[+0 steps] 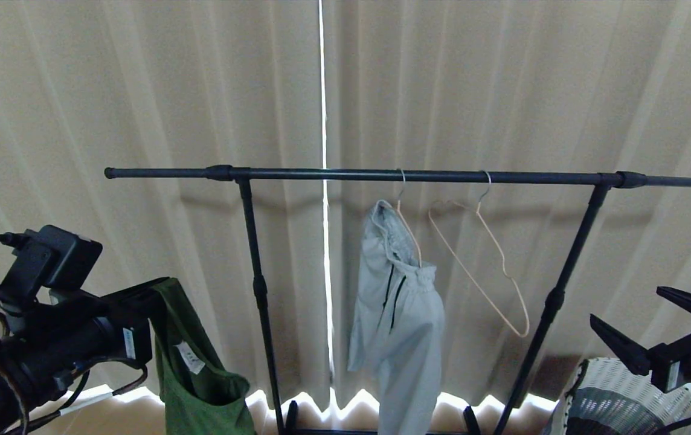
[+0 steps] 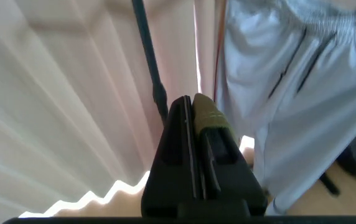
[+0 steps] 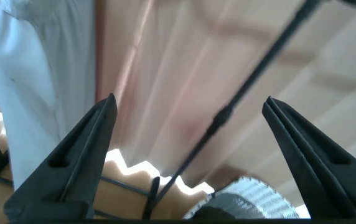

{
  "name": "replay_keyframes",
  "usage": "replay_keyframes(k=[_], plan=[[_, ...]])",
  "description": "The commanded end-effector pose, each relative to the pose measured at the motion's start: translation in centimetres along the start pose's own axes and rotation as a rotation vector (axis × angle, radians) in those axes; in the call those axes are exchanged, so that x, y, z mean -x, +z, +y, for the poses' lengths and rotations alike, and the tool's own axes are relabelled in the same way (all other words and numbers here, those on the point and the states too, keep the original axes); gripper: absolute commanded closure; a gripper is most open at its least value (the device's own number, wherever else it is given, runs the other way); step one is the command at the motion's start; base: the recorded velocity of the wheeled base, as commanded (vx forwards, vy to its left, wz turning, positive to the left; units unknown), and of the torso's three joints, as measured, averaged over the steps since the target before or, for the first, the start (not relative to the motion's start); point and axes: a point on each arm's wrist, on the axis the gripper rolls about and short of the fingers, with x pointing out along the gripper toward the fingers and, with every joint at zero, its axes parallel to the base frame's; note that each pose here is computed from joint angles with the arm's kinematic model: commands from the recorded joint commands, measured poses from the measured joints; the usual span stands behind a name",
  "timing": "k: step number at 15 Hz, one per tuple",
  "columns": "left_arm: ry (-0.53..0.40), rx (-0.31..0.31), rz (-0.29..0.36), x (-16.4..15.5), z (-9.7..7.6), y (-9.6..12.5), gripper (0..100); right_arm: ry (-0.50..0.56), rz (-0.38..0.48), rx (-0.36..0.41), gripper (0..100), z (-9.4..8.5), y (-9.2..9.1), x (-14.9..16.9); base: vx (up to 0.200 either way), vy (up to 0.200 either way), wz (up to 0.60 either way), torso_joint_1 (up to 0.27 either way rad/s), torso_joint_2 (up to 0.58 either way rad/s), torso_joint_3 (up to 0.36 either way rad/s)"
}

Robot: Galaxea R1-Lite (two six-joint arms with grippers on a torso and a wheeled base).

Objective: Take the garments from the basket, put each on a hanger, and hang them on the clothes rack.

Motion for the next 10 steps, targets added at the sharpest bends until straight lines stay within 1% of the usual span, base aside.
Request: replay_keyframes(k=[1,3,5,6,7,8,9,10], plan=[[0.0,-0.021,0.01,0.2,-0.1,-0.5,100,0.001,0.003,-0.004,0,0.0,0.0,-0.1,0.0,0.0,0.0,0.0,0.0,0.0],[0.002,-0.024,0.007,0.2,-0.1,-0.6,100,0.013,0.022,-0.007,0,0.1,-0.2,-0.4,0.0,0.0,0.0,0.0,0.0,0.0],[-0.002,-0.022,0.009,0.1,-0.1,-0.6,100,0.043,0.082,-0.01,0,0.4,-0.7,-1.6,0.0,0.0,0.0,0.0,0.0,0.0],[-0.018,-0.024,0.006,0.1,-0.2,-0.6,100,0.061,0.101,-0.009,0,0.6,-0.6,-2.5,0.0,0.0,0.0,0.0,0.0,0.0],[-0.076,-0.023,-0.01,0.1,-0.3,-0.5,100,0.047,0.136,-0.008,0,0.4,-0.3,-3.9,0.0,0.0,0.0,0.0,0.0,0.0],[-0.082,-0.022,-0.011,0.1,-0.3,-0.5,100,0.044,0.142,-0.008,0,0.4,-0.3,-4.1,0.0,0.0,0.0,0.0,0.0,0.0],[-0.112,-0.016,-0.027,0.3,-0.1,-0.4,100,0.012,0.169,0.005,0,0.3,1.4,-5.8,0.0,0.0,0.0,0.0,0.0,0.0],[-0.1,-0.016,-0.038,0.5,0.2,-0.2,100,0.023,0.194,0.014,0,0.5,2.6,-6.5,0.0,0.0,0.0,0.0,0.0,0.0]])
